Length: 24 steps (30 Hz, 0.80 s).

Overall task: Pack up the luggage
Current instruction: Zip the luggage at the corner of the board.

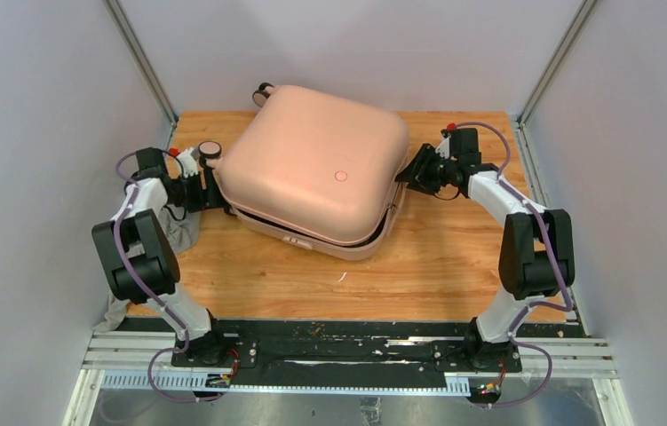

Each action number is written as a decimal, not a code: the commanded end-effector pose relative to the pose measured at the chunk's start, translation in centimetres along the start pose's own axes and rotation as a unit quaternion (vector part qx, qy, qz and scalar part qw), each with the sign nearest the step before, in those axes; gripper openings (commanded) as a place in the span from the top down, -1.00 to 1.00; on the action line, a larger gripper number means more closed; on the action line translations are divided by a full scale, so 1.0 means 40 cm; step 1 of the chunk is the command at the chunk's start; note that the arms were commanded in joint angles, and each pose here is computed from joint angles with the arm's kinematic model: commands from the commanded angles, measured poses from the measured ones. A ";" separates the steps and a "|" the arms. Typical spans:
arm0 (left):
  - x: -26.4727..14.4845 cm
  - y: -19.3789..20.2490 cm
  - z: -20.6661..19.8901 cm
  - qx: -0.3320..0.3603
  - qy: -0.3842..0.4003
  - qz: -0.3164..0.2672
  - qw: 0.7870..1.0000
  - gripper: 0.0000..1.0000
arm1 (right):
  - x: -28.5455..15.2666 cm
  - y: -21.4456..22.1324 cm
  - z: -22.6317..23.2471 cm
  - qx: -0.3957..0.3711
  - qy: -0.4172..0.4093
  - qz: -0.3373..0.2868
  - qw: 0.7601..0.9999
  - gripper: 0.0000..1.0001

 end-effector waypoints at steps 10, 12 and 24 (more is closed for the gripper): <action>-0.304 0.140 0.102 0.108 -0.121 0.031 0.986 -0.41 | -0.144 0.110 -0.019 -0.068 0.020 0.018 0.997 -0.09; -0.324 0.130 0.082 0.152 -0.120 0.015 0.981 -0.41 | -0.166 0.123 -0.016 -0.076 0.020 0.013 0.997 -0.09; -0.364 -0.082 -0.171 0.499 -0.008 -0.097 0.861 -0.90 | -0.266 0.206 0.060 -0.216 -0.078 -0.031 0.973 -0.08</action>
Point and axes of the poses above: each gripper's point midway between its finger pads, its own x axis out along the fingers, its own z axis along the line the jaws close on, y = z × x, the point moved 3 cm from there along -x, back along the fingers, and after that the axes turned 8 degrees about -x, right-handed, at the moved point
